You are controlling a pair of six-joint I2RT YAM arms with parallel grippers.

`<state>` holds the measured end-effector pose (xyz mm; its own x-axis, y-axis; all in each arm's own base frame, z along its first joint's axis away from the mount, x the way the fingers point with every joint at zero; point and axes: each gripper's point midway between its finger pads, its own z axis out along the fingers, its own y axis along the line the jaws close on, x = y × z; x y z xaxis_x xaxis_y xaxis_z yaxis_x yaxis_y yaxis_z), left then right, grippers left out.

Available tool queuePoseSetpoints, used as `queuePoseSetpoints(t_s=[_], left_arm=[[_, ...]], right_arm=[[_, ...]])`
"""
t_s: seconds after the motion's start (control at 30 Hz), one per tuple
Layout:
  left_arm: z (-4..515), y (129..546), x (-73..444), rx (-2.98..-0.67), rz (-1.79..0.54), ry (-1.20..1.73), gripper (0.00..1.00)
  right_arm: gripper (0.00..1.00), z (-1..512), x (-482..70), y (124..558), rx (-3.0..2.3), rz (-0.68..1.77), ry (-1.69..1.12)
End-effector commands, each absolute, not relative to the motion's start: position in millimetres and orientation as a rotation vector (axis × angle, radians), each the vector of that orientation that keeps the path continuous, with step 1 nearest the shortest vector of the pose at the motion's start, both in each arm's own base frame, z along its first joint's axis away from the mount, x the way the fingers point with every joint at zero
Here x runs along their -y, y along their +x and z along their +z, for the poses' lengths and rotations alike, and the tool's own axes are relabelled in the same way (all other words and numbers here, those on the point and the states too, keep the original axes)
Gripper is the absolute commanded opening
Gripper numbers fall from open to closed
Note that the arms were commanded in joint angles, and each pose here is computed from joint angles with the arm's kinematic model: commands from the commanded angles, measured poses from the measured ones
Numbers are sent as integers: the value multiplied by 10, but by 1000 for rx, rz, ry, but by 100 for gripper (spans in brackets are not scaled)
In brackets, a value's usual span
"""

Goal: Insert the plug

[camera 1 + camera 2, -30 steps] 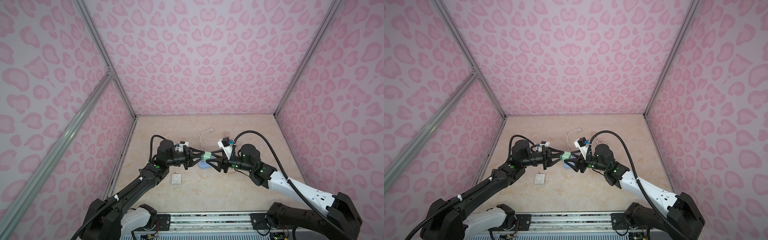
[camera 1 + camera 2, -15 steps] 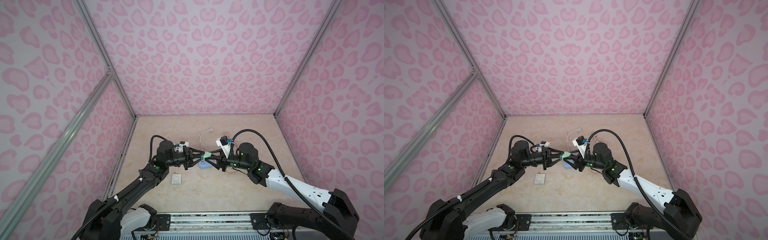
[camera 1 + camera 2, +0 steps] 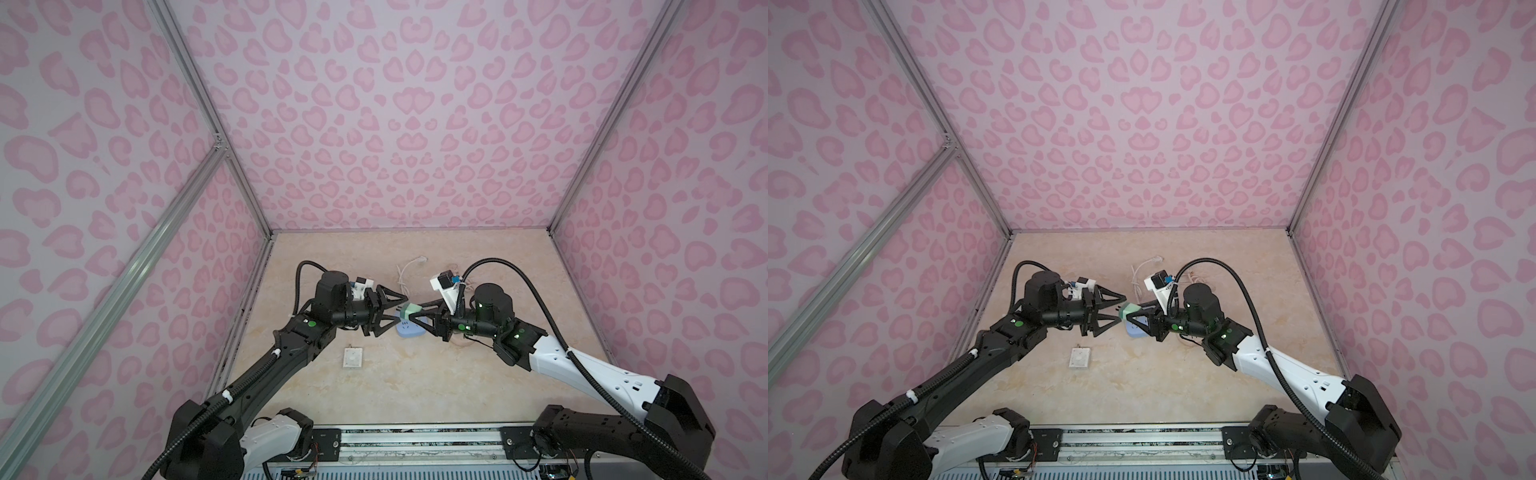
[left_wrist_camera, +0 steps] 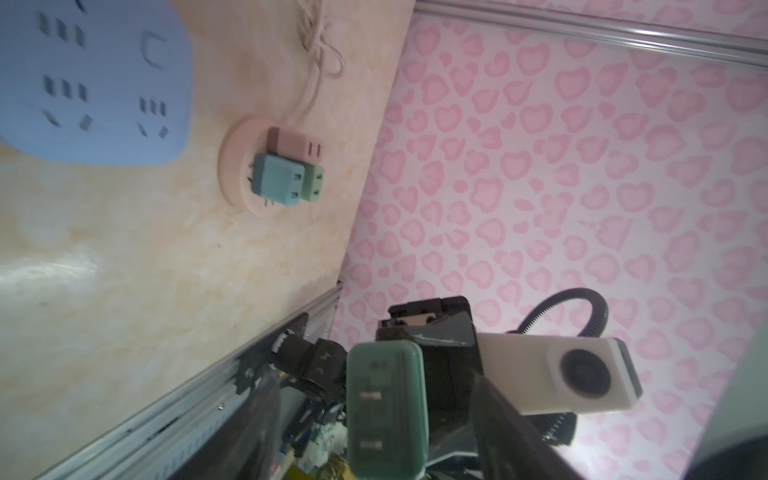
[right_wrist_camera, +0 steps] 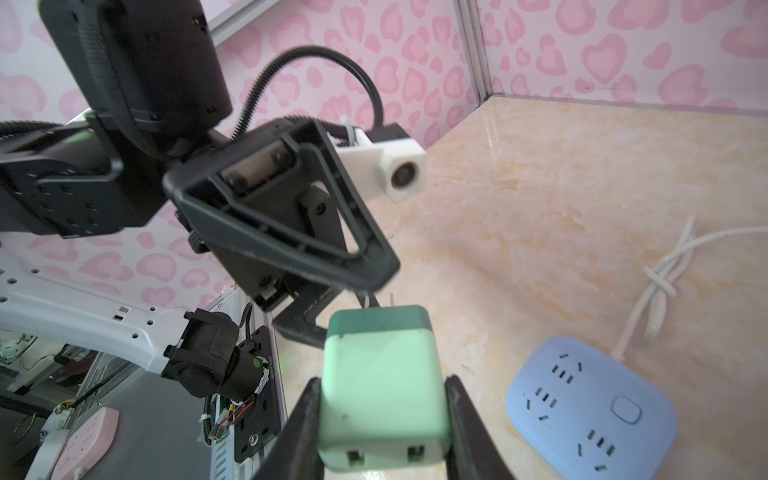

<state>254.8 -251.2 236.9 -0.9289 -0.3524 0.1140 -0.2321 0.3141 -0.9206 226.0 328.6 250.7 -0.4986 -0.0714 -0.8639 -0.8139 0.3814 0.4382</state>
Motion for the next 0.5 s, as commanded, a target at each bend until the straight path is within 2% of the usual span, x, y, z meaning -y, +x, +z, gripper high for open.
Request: queuePoseSetpoints(t_s=[0.0,0.13,0.2,0.33,0.47], left_arm=[[1966,2477,1931,-2627,-1169,-513,85],[1968,2554,1396,-2579,-762,-499,85],[1972,2563,1266,-2546,-672,-491,84],[1886,2531,1232,-2564,-640,-477,83],[1754,2498,1292,-2591,-682,-478,80]], right_arm=[[0,2271,-3031,2479,-2108,1022,-590],[0,2161,-2820,2561,-2402,934,-470],[0,2177,-2785,2549,-2497,921,-467],[0,2293,-2807,2524,-2617,900,-515],[0,2272,-2787,2630,-2719,741,-559]])
